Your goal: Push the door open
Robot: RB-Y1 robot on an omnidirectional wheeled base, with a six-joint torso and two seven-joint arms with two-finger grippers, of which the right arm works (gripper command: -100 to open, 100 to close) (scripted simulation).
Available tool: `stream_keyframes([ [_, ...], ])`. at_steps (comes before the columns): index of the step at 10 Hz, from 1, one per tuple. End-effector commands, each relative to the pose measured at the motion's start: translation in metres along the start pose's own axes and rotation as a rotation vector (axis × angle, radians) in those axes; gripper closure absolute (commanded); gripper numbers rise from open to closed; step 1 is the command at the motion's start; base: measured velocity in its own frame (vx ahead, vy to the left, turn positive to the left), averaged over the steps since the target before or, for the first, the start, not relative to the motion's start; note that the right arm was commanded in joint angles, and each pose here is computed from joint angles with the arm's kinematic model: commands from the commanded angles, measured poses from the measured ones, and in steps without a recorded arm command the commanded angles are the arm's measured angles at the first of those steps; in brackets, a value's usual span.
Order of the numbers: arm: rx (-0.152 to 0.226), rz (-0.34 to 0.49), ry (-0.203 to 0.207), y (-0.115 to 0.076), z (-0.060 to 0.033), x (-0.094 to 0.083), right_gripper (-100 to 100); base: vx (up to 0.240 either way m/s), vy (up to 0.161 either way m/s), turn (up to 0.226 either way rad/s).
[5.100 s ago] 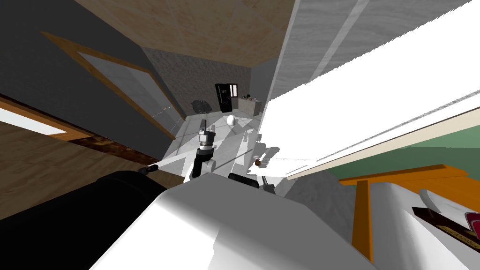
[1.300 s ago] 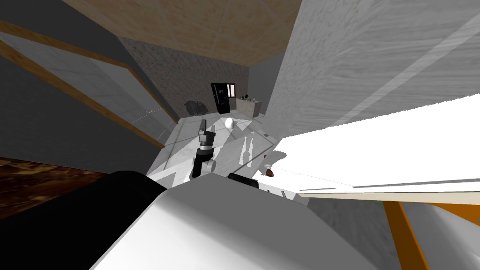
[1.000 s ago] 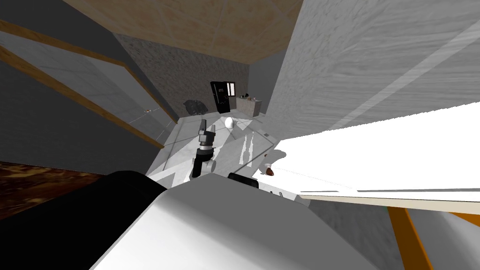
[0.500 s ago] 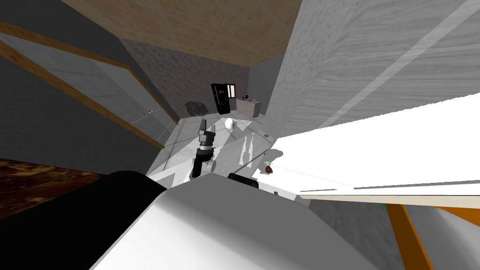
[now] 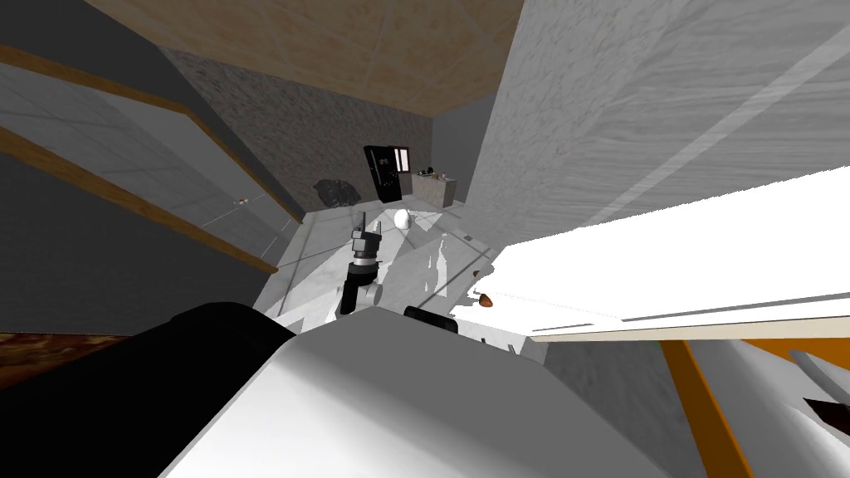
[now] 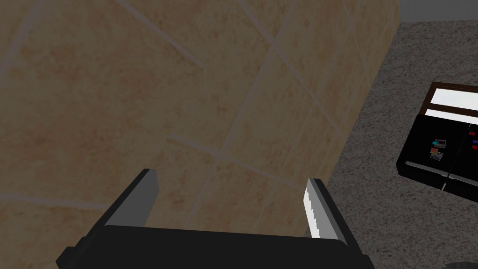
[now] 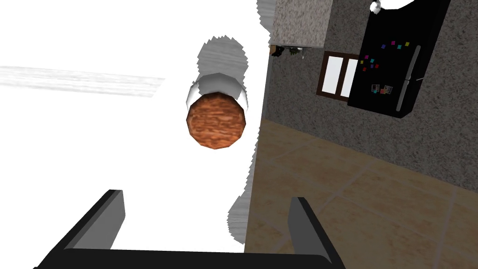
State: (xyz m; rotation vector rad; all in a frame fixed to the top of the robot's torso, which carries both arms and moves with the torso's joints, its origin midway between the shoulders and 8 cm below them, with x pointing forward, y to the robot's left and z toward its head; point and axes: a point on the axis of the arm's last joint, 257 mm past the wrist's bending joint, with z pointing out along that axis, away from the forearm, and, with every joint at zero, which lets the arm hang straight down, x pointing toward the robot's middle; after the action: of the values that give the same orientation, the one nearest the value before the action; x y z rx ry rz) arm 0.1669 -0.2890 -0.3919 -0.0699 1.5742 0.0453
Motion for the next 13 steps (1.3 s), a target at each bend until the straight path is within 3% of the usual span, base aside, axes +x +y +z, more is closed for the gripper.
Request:
stream_keyframes([
  [1,0.000,0.000,0.000,0.000,0.0000,0.000,-100,-0.002,0.054,-0.022],
  [4,-0.014,-0.040,0.014,-0.021,0.0049,-0.001,-100,0.167,0.020,0.026],
  [7,0.014,-0.022,0.007,-0.022,0.0155,0.000,-100,0.230,0.041,0.040],
  [8,0.006,-0.029,0.008,-0.023,0.0128,-0.001,-100,0.105,0.032,0.006],
  [9,0.006,-0.029,0.008,-0.023,0.0128,-0.001,100,-0.011,-0.004,-0.006],
  [13,0.006,-0.029,0.008,-0.023,0.0128,-0.001,100,-0.029,-0.008,0.000],
])
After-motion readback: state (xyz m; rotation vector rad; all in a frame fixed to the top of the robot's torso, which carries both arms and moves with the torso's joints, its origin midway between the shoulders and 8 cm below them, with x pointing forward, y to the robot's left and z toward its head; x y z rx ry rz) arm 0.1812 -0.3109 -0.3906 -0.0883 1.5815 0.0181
